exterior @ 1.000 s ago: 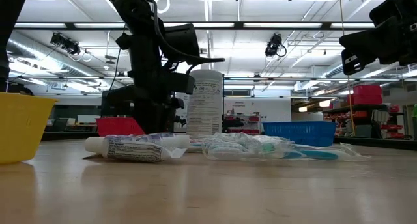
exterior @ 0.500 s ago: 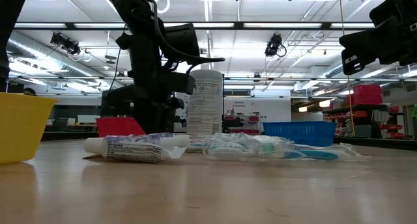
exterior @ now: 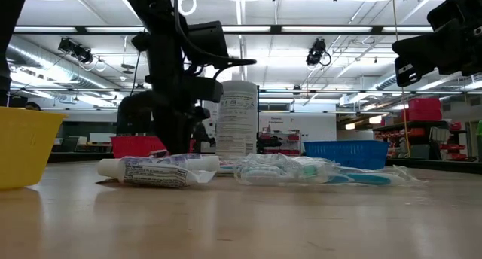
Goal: Pick & Place Travel size toiletries
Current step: Put the blue razor blade into the yellow basket
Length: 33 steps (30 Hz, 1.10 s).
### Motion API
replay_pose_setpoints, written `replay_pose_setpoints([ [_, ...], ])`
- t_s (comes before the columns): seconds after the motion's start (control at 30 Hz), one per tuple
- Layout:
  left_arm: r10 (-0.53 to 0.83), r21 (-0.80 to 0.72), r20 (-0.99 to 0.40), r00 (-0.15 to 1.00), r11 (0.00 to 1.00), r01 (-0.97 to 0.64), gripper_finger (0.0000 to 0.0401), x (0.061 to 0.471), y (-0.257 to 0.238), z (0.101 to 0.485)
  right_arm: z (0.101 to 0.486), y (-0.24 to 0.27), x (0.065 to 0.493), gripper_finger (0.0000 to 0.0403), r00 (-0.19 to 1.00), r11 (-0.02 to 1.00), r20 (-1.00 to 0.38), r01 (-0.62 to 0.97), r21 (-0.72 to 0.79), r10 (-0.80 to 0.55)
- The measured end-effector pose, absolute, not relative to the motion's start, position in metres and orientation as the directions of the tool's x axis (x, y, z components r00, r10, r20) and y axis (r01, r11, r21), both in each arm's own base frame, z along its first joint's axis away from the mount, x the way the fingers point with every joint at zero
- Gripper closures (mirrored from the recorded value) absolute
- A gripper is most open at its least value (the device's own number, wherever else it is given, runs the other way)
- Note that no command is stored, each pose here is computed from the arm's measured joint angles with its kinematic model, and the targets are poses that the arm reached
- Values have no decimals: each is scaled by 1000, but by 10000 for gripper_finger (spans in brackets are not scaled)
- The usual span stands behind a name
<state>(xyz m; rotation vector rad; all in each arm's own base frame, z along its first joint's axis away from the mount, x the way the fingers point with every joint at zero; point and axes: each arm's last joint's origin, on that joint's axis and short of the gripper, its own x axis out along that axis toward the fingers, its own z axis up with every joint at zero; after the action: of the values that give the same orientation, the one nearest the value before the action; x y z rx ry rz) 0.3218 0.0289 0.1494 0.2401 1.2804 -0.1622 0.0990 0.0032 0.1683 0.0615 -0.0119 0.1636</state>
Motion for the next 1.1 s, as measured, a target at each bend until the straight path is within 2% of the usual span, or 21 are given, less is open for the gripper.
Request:
replay_pose_setpoints([
  [0.33, 13, 84, -962, 272, 964, 252, 360, 319, 29, 154, 168, 3, 99, 389, 987, 985, 17, -163, 60, 162],
  [0.73, 37, 118, -934, 355, 970, 210, 361, 301, 27, 199, 168, 3, 99, 388, 987, 985, 17, -163, 60, 162],
  [1.1, 56, 138, -931, 361, 969, 204, 360, 291, 27, 213, 168, 3, 99, 388, 987, 985, 17, -163, 60, 162],
])
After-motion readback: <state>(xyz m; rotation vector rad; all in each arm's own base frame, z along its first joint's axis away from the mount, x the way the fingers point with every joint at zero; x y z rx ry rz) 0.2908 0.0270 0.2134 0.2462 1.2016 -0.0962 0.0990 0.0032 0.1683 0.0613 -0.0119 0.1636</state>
